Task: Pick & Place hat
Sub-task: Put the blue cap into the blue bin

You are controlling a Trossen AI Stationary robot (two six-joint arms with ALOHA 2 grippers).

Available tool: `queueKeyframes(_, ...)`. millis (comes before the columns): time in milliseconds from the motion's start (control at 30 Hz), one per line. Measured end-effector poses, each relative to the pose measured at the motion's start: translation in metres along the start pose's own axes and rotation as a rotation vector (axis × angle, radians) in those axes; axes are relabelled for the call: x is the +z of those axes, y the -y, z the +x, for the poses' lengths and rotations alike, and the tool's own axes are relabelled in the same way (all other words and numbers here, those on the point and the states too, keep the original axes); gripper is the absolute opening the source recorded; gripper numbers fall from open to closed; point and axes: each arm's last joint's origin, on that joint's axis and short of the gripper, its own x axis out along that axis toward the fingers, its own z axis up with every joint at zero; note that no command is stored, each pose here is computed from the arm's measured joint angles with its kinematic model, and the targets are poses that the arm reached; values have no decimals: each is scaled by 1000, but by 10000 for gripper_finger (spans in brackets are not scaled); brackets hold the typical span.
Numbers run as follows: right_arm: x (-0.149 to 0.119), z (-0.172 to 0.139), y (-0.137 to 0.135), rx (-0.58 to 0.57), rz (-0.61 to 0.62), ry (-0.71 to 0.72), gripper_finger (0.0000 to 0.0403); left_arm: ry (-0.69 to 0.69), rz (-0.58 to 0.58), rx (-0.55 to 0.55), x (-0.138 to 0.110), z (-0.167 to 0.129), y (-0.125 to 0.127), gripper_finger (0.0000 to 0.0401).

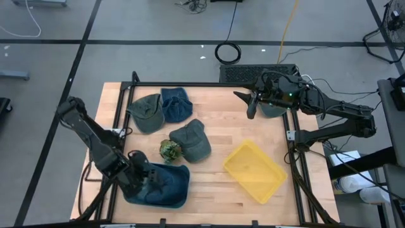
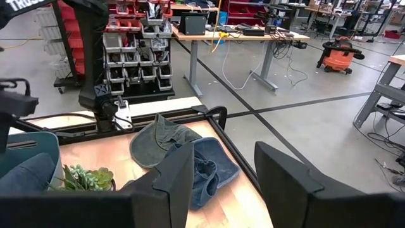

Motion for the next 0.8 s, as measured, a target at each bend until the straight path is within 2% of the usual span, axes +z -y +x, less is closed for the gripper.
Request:
queueKeyframes(467, 0, 0, 0, 0, 2, 0, 155, 26, 85, -204, 36, -45, 3, 390)
queueKeyframes(633, 0, 0, 0, 0, 52, 0, 155, 76, 62, -288, 49, -59, 2, 390)
queueKeyframes(800, 0, 0, 0, 0, 53, 0, 155, 102, 69, -323, 58, -68, 0, 390)
